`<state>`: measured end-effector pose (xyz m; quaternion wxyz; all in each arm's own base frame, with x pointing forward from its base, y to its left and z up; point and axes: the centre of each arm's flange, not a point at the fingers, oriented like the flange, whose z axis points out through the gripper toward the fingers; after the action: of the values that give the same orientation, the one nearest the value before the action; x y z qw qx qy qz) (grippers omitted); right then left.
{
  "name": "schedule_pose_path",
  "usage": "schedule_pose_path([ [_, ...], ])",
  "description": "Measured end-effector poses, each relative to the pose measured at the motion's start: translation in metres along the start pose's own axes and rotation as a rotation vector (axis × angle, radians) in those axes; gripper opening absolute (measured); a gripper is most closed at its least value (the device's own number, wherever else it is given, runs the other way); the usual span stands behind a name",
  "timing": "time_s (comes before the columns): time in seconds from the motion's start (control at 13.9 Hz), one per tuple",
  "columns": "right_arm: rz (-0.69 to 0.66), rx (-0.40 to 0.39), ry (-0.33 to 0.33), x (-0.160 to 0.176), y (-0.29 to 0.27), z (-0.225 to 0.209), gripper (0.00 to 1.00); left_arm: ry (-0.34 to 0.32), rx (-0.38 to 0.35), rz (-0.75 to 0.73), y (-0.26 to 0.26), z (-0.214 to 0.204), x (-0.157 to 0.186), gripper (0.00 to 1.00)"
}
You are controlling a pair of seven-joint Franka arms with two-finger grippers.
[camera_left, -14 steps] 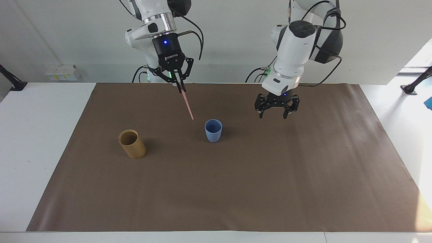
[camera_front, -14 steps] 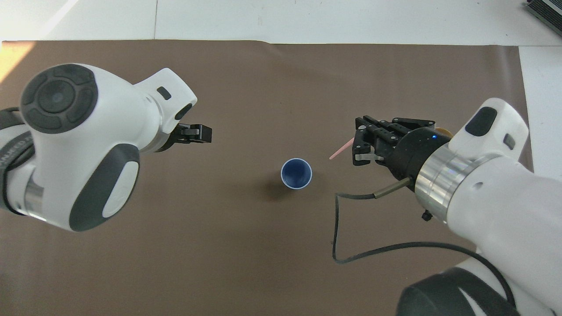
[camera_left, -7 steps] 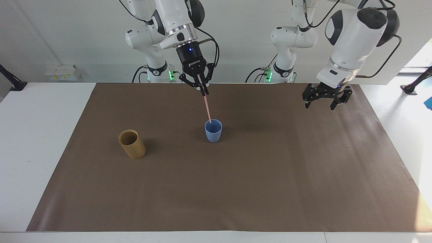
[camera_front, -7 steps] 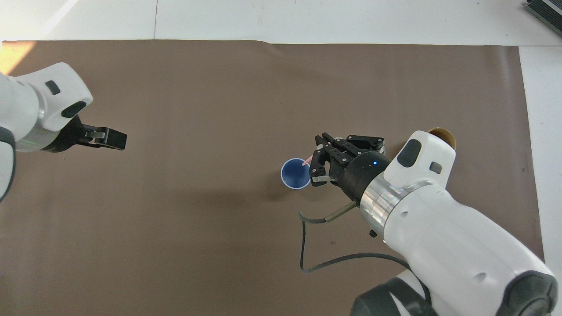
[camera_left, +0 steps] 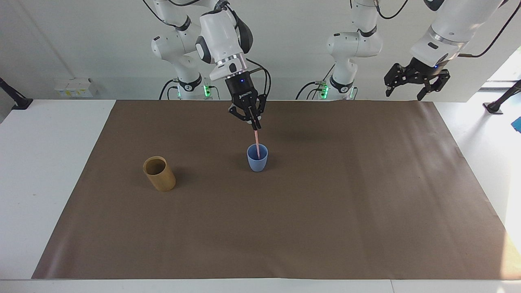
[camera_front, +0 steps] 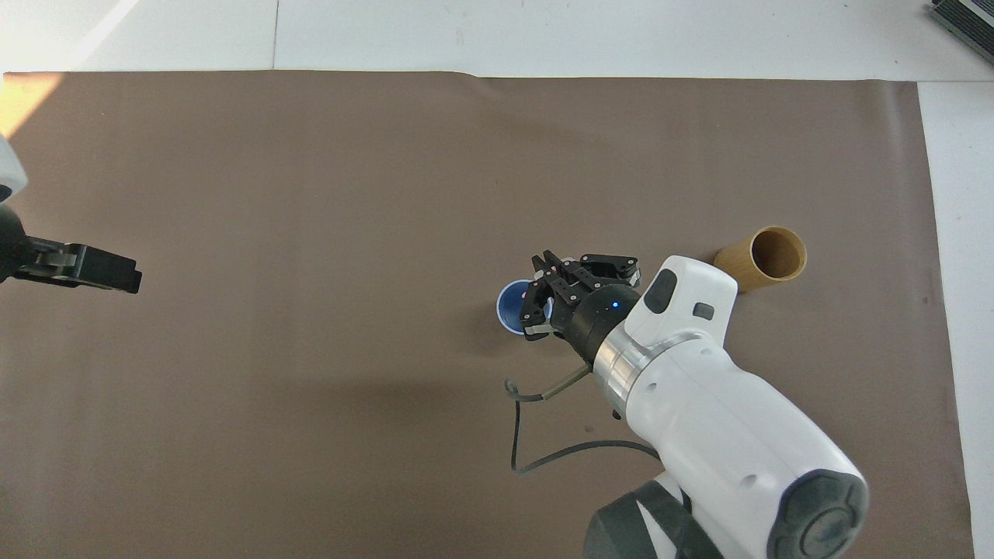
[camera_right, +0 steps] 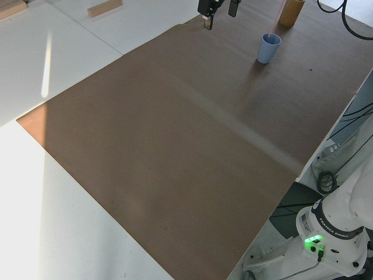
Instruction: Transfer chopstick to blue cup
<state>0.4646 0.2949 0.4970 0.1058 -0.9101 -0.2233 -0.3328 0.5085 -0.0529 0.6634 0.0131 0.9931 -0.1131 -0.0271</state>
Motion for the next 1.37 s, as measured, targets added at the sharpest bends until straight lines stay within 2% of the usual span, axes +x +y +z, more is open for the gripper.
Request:
schedule_pose_path([
  [0.29, -0.017, -0.005, -0.025, -0.010, 0.000, 0.021, 0.12, -0.017, -0.005, 0.021, -0.013, 0.009, -0.007, 1.00],
  [0.36, -0.015, -0.006, -0.023, -0.009, 0.000, 0.021, 0.18, -0.018, -0.006, 0.025, -0.013, 0.010, -0.007, 1.00],
  [0.72, 0.067, -0.010, -0.007, 0.009, 0.003, 0.018, 0.69, -0.017, -0.005, 0.022, -0.014, 0.008, -0.008, 1.00],
  [0.79, 0.077, -0.015, -0.021, 0.015, 0.004, 0.017, 0.81, -0.017, -0.005, 0.017, -0.014, 0.006, -0.010, 1.00],
  [0.94, 0.105, -0.035, -0.059, 0.031, 0.014, 0.009, 0.99, -0.010, -0.005, 0.000, -0.013, 0.000, -0.015, 1.00],
  [1.22, 0.237, -0.145, -0.187, 0.070, 0.098, -0.029, 1.00, -0.007, -0.004, -0.033, -0.013, -0.003, -0.017, 1.00],
  [1.37, 0.324, -0.206, -0.269, 0.073, 0.152, -0.052, 1.00, -0.007, -0.004, -0.032, -0.011, -0.003, -0.017, 1.00],
])
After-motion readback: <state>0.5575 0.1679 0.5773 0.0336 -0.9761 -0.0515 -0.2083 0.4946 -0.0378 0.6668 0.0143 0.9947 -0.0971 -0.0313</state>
